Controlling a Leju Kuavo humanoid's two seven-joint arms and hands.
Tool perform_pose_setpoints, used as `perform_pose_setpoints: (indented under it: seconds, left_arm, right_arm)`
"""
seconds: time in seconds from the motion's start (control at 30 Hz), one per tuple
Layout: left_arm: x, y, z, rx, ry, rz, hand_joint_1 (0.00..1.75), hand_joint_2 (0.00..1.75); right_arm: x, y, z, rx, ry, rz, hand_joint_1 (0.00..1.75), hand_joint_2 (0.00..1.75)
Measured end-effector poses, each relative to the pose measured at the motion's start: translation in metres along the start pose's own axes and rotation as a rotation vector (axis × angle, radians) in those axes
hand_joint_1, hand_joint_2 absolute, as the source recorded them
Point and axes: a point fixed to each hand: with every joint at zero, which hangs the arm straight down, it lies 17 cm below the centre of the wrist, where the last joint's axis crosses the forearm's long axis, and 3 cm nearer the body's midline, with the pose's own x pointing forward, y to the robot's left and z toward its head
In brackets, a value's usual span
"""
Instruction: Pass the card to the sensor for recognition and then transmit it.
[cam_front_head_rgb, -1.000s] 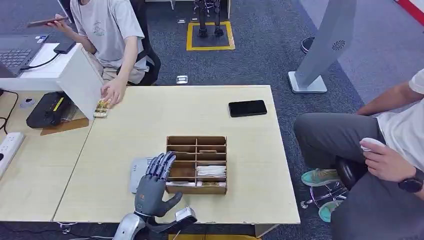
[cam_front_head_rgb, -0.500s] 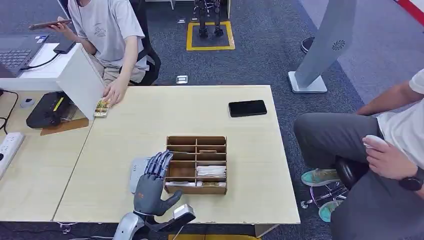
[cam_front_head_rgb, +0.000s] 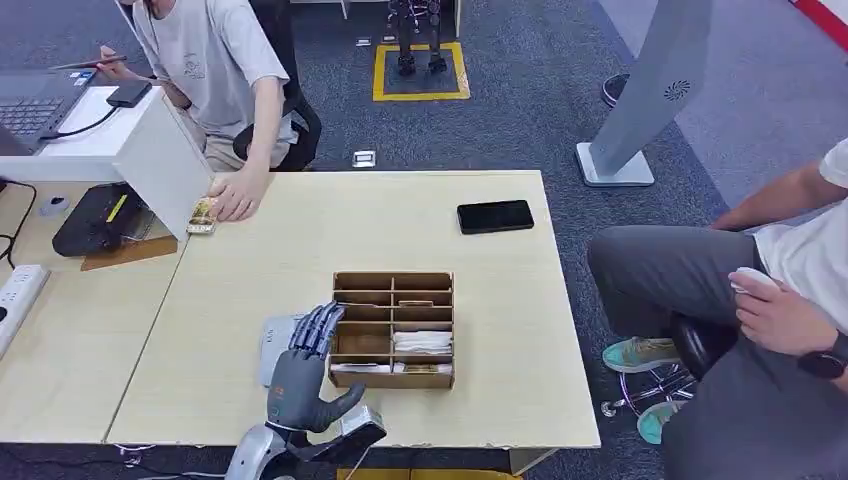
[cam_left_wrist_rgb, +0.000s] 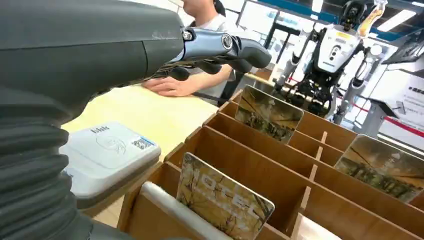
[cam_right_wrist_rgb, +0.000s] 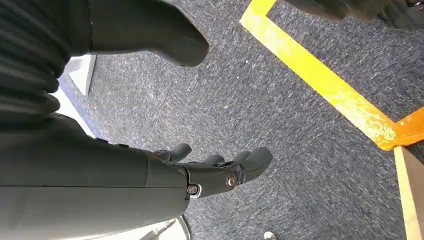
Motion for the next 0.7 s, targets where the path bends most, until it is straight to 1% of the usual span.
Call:
perform_pose_setpoints:
  seconds: [0.7]
  left_arm:
    - [0.013, -0.011, 0.003, -0.043, -0.027, 0.065, 0.00, 1.75]
  right_arm:
    - [0.001, 0.000, 0.000, -0.001, -0.007, 0.000, 0.00, 1.75]
